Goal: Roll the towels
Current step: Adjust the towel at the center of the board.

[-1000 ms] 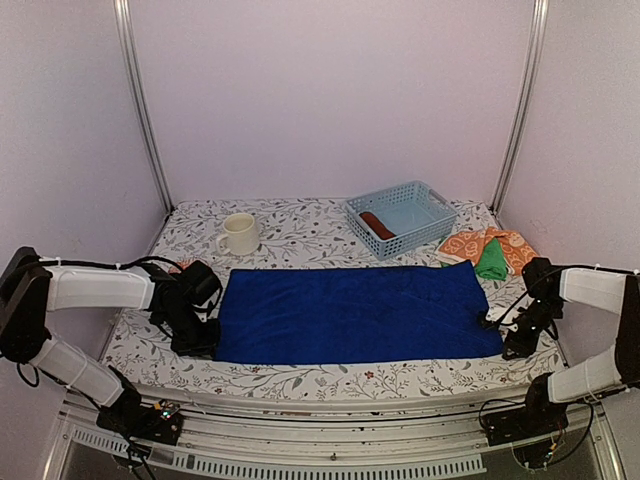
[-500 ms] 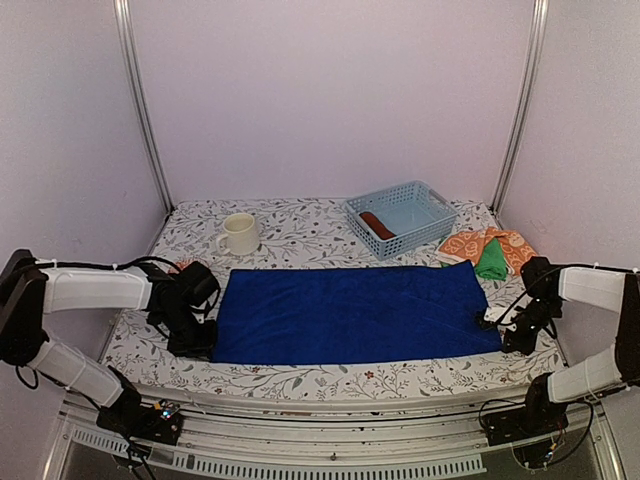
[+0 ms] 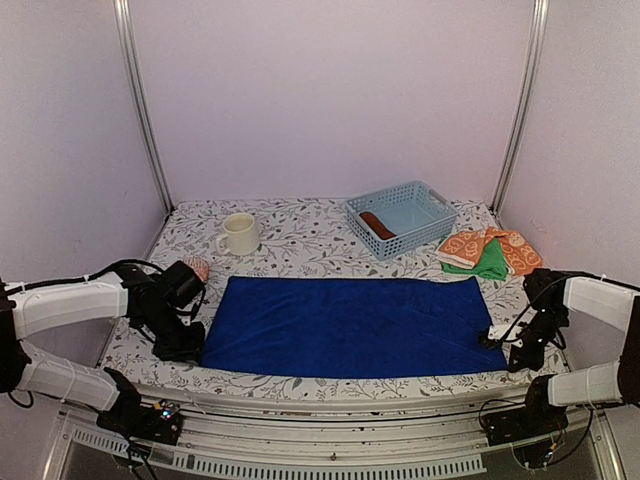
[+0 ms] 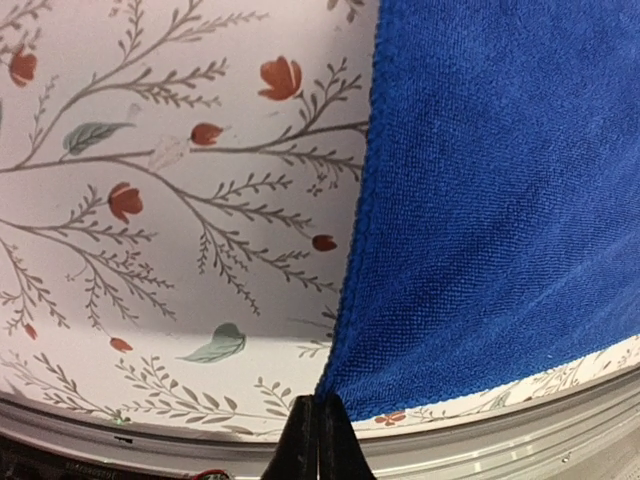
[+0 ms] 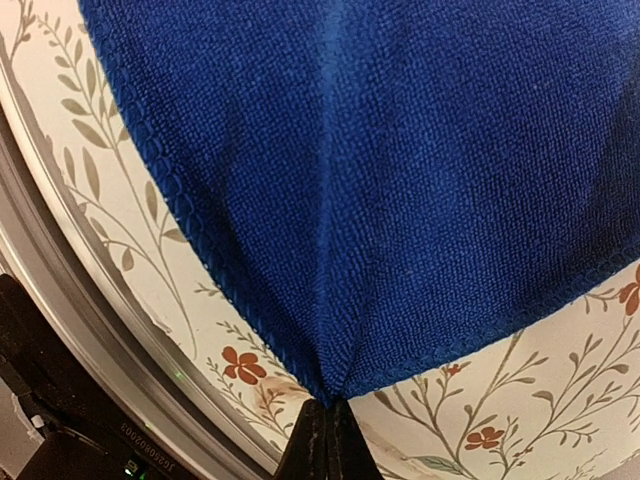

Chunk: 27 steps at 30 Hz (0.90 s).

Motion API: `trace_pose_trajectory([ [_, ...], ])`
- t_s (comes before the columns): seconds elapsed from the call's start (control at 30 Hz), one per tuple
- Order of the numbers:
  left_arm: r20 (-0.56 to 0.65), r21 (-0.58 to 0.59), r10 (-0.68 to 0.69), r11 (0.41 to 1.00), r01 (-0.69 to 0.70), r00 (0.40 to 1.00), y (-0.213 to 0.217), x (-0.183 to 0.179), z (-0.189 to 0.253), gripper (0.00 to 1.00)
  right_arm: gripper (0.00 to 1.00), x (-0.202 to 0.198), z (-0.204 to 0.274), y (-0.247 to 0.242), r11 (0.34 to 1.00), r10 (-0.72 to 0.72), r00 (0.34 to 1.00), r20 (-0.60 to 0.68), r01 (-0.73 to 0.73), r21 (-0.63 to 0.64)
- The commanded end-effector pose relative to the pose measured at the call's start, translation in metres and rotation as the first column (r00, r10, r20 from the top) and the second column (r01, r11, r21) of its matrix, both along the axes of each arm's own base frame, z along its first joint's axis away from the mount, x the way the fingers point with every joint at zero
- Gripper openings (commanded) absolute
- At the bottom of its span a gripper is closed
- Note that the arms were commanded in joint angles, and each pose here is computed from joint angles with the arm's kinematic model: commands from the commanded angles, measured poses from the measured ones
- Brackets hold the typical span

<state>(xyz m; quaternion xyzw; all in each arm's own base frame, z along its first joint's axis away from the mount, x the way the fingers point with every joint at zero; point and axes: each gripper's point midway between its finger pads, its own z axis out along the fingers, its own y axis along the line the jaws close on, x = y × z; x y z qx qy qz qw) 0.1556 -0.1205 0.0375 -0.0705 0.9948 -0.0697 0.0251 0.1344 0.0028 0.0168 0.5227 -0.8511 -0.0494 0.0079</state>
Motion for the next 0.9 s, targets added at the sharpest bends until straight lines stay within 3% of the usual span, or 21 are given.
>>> trace_pose_trajectory([
  [0.0,-0.07,-0.007,0.023,1.0,-0.023,0.997,0.008,-0.025,0.0,0.0,0.04,-0.013,0.002,-0.003,1.0,0.017,0.999,-0.037,-0.018,-0.024],
  [0.07,-0.078,-0.029,0.025,0.999,-0.027,0.997,0.006,-0.029,0.003,0.0,0.11,-0.012,0.004,-0.003,0.999,0.02,0.999,-0.026,-0.021,-0.025],
  [0.13,-0.105,-0.083,0.005,0.996,-0.014,0.994,-0.003,-0.035,0.005,0.04,0.27,-0.011,0.008,-0.003,0.999,0.026,1.0,-0.008,-0.026,-0.023],
  [0.2,-0.098,-0.115,-0.021,0.993,0.01,0.995,-0.011,-0.031,0.014,0.22,0.38,-0.009,0.014,-0.003,0.999,0.041,0.999,0.005,-0.041,-0.024],
  [0.23,-0.078,-0.111,-0.03,0.994,0.021,0.996,-0.012,-0.025,0.02,0.26,0.39,-0.007,0.019,-0.003,0.999,0.046,0.999,0.01,-0.046,-0.022],
  [0.47,0.093,-0.037,-0.103,0.994,0.107,0.99,-0.02,0.04,0.064,0.31,0.42,0.024,0.063,0.015,0.992,-0.003,1.0,0.013,0.001,0.125],
  [0.57,0.192,-0.017,-0.129,0.991,0.134,0.973,-0.024,0.08,0.069,0.33,0.42,0.068,0.091,0.027,0.967,-0.096,0.993,0.069,0.077,0.245],
  [0.67,0.326,-0.072,-0.159,0.979,0.193,0.932,-0.037,0.125,0.08,0.35,0.4,0.119,0.109,0.028,0.919,-0.249,0.964,0.094,0.205,0.338],
  [0.87,0.486,-0.143,-0.155,0.957,0.254,0.86,-0.046,0.194,0.093,0.4,0.39,0.196,0.105,0.016,0.806,-0.474,0.879,0.054,0.408,0.428],
])
